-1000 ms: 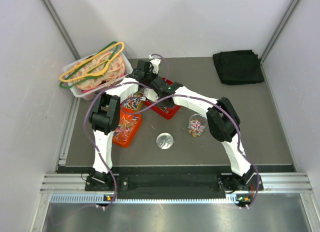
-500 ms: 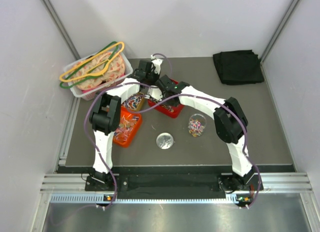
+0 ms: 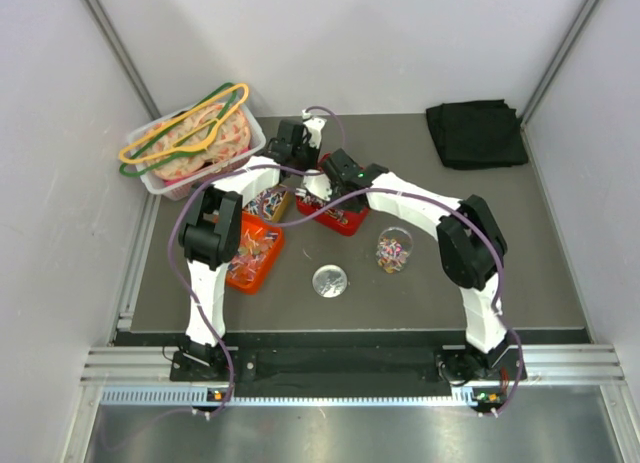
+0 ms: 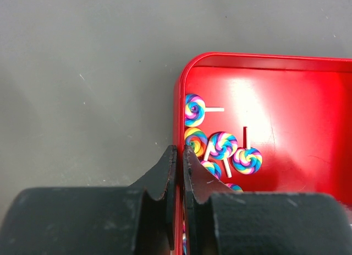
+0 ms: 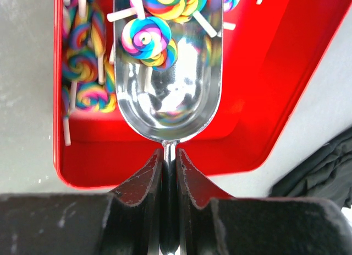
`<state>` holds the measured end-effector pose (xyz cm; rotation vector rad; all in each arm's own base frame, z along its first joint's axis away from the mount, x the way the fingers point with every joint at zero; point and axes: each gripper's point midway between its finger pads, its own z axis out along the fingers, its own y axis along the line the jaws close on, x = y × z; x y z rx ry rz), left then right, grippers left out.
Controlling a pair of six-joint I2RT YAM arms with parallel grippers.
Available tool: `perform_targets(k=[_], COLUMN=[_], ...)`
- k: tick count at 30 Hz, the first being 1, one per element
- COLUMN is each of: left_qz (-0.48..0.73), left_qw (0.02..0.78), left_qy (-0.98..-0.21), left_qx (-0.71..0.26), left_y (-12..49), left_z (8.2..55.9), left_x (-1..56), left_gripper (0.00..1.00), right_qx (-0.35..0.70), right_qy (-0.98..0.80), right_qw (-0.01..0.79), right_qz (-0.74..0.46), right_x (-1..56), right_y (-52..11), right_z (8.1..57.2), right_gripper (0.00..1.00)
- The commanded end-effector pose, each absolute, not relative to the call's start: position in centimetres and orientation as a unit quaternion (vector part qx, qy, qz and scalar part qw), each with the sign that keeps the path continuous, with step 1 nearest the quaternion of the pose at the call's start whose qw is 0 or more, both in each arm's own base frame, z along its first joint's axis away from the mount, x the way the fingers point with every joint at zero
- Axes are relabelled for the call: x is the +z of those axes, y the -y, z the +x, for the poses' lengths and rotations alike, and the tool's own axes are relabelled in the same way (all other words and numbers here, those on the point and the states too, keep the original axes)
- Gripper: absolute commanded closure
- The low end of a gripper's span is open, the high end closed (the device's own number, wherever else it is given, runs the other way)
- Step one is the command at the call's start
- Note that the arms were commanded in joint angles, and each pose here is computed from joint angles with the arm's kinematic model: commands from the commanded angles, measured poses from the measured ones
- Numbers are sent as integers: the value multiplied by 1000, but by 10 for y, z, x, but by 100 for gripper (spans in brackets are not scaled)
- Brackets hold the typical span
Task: Pack the candies
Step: Scoop the fake candies from the storage box.
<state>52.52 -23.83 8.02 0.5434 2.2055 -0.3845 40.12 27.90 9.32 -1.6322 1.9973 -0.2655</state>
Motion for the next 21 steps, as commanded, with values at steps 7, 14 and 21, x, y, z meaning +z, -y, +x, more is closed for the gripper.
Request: perform_targets(k=[7,14,21], left_qz=[214,212,211], left_qw=[459,461,458], left_qy=[-842,-842,-844], left_qx=[-188,-185,-186], left_y=[252,251,249], left_z=[527,527,528], left_x=[137,139,136], left_gripper=[100,100,100], right_qx=[-59,-34,-26], right_qy=[-747,-753,-749], right_qw=[343,370,385], right_qz=[-567,-544,-539], right_x=[131,135,146], right_y=[-270,-267,-260], right_z=[404,404,396], right_gripper=[100,100,100])
